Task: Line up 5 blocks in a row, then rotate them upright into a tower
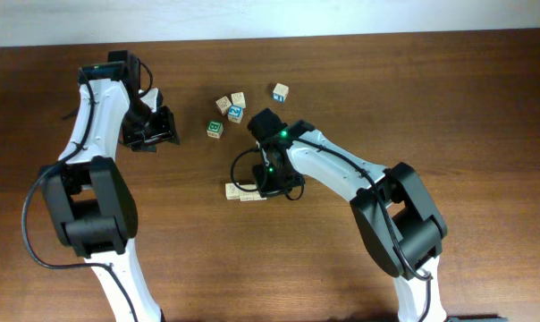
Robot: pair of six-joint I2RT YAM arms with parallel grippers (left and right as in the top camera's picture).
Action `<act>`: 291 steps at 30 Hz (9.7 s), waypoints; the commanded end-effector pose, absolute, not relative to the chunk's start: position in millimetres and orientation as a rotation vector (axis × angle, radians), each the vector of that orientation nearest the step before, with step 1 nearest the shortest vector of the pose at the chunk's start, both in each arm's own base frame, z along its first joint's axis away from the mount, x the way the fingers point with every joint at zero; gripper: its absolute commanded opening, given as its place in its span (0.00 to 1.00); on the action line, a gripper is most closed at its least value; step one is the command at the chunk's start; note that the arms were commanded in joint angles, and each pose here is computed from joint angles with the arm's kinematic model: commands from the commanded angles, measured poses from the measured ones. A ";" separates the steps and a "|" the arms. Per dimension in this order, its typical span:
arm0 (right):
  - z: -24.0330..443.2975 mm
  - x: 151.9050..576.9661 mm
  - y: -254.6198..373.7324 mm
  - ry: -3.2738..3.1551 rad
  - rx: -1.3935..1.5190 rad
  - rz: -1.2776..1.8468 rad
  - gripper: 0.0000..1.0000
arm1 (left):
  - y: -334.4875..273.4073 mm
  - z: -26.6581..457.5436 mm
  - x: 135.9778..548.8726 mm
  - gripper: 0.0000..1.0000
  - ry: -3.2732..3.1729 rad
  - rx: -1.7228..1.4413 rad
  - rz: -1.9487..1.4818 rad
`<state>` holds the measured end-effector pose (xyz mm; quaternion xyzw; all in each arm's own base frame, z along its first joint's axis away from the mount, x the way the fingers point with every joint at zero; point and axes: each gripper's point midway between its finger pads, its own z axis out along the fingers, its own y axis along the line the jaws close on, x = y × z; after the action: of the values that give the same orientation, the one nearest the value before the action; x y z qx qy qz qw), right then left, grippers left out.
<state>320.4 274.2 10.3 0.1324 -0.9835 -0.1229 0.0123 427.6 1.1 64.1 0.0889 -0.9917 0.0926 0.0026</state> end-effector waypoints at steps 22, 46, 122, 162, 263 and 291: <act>31.4 352.2 366.0 -3.159 0.978 -0.607 0.09 | 2.0 63.5 438.5 0.54 -3.142 0.292 0.294; 43.7 347.0 381.1 -3.140 1.119 -0.612 0.09 | 5.7 62.9 437.7 0.53 -3.143 0.293 0.261; 15.7 363.6 219.4 -3.056 0.175 -0.215 0.22 | 71.8 62.2 441.1 0.50 -3.152 0.588 0.182; 3.1 358.1 250.6 -3.077 0.422 -0.298 0.15 | 71.1 62.1 439.5 0.52 -3.145 0.585 0.182; 36.2 387.1 132.6 -3.104 -0.349 0.036 0.52 | 71.7 62.2 442.1 0.53 -3.156 0.586 0.182; 16.1 330.9 216.5 -2.998 -0.009 -0.182 0.43 | 71.8 62.2 442.2 0.52 -3.157 0.587 0.181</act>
<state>334.8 216.9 19.9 -0.0065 -0.9962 -0.0617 0.0612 438.3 69.1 63.0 0.1773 -0.9817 0.0601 -0.0342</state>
